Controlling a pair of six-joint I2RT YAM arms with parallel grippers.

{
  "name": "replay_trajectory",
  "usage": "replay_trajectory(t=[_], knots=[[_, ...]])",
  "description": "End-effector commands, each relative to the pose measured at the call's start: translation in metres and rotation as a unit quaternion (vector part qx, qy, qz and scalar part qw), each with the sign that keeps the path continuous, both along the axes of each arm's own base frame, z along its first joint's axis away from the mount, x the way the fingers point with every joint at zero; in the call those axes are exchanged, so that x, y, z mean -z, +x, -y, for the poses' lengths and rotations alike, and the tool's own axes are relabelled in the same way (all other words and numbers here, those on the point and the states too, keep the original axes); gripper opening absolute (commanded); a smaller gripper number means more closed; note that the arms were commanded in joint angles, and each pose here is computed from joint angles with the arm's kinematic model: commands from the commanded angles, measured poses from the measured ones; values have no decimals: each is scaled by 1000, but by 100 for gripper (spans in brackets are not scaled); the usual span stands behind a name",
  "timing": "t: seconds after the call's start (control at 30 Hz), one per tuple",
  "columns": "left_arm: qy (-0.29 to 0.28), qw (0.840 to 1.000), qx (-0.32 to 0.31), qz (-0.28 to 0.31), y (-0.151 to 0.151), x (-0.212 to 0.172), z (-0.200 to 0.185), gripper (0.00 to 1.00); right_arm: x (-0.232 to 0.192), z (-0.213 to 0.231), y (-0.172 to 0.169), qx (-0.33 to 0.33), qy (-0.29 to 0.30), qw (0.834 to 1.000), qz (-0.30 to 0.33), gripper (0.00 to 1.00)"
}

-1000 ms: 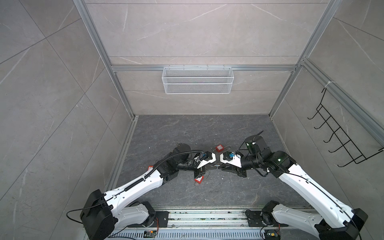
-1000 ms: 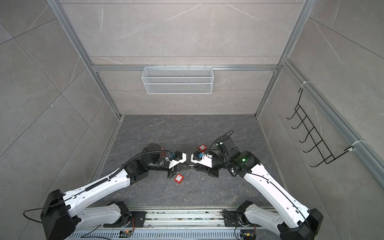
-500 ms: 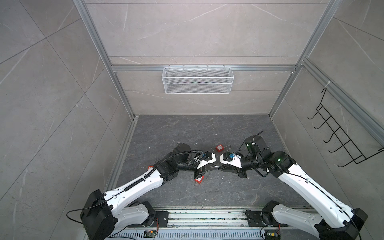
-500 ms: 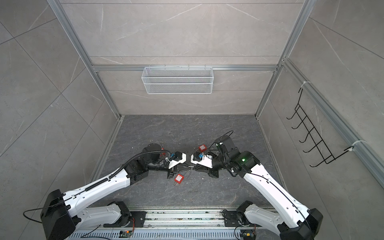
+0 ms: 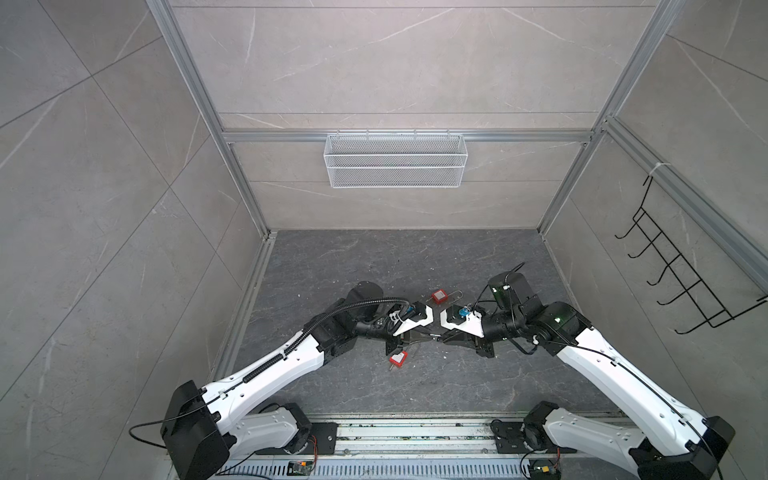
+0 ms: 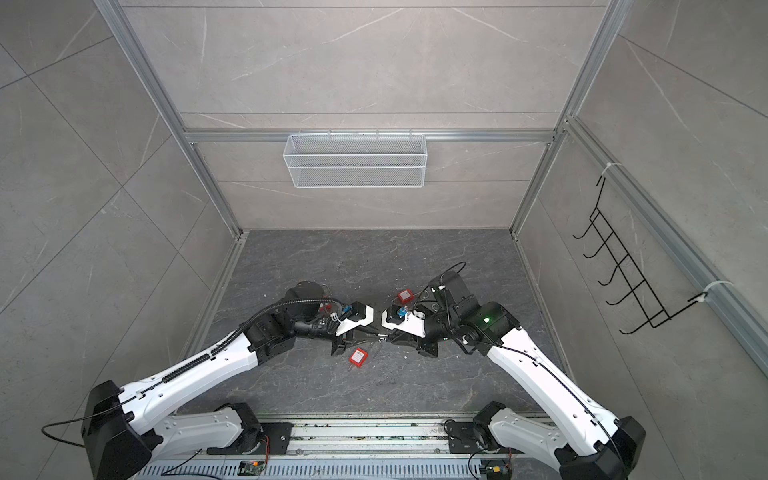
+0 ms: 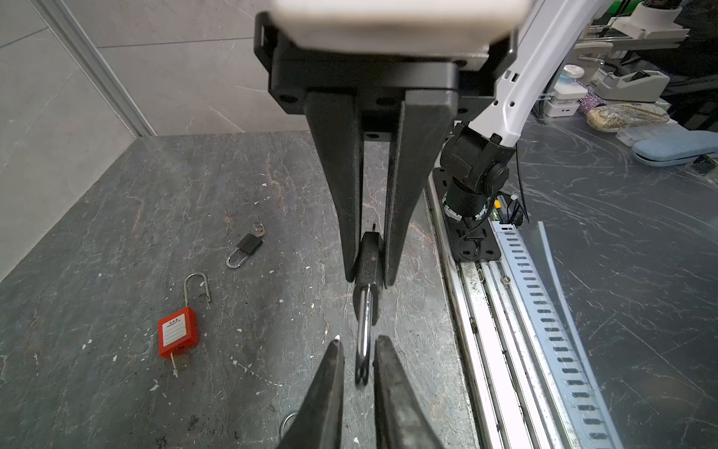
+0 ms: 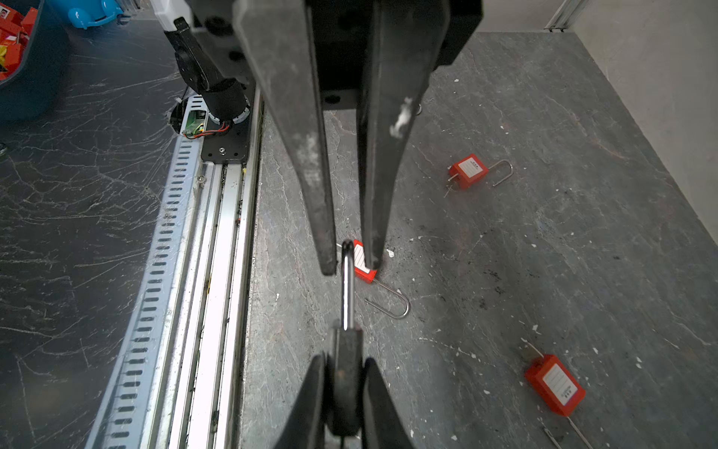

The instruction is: Lock with the key

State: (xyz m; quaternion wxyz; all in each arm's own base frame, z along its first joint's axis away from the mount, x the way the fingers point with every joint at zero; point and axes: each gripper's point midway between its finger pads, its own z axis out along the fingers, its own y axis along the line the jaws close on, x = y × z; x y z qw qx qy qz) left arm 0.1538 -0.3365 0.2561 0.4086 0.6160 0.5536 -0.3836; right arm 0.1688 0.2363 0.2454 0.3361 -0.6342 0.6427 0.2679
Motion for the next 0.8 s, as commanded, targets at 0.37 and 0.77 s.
replay_trajectory(t=[0.37,0.77], knots=[[-12,999,31,-5,-6,-9,7,0,-14,-7,-4,-17,22,1000,3,1],[-33,999,38,-7,-5,-15,14,0,-32,-26,-6,-41,94,995,-18,0]])
